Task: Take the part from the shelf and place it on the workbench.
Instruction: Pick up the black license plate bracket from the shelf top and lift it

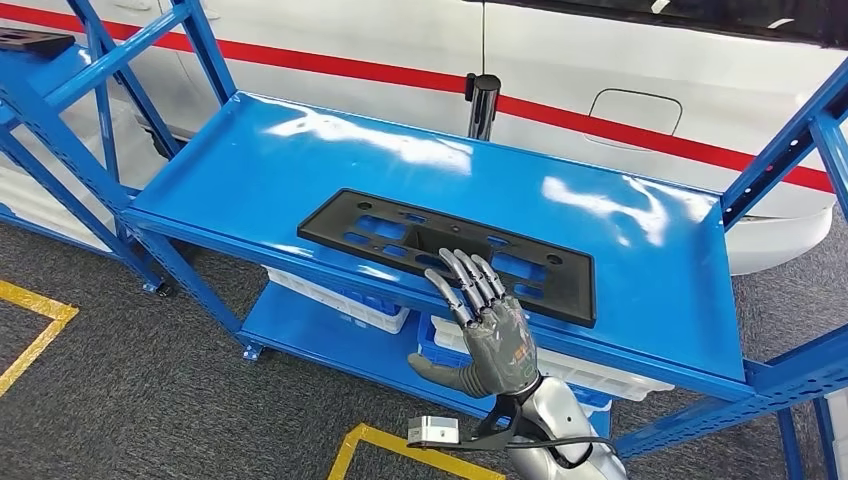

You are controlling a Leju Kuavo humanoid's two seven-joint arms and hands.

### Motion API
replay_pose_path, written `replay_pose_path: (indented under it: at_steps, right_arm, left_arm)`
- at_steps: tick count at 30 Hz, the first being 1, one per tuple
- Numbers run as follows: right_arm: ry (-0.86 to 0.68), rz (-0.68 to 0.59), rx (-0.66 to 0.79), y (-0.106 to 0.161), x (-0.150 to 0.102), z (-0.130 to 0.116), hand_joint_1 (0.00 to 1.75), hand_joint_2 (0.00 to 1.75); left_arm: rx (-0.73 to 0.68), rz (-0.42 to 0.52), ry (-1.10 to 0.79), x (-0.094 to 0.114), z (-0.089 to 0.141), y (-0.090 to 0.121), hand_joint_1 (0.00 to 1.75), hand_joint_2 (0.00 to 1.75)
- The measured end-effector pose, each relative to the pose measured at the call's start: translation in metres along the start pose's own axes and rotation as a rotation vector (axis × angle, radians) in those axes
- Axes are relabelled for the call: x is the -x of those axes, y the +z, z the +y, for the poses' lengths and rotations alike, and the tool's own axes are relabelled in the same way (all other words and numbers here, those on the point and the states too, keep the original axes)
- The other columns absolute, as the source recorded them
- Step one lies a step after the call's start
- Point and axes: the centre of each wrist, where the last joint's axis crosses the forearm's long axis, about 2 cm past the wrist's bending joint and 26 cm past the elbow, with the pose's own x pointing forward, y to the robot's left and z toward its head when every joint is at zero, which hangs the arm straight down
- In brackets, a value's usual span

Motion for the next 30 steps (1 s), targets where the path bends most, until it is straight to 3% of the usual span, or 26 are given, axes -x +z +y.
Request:
replay_pose_path:
  at_steps: [15,30]
  right_arm:
    - [0.124,0.109,-0.070,-0.039,0.002,0.028,0.00,1.75]
    - [0.148,0.139,-0.095,-0.048,0.003,0.037,0.00,1.75]
  left_arm:
    - [0.015,0.002,-0.022,-0.003,-0.004,-0.001,0.00,0.00]
    - [0.015,0.001,-0.012,-0.003,-0.005,-0.001,0.00,0.00]
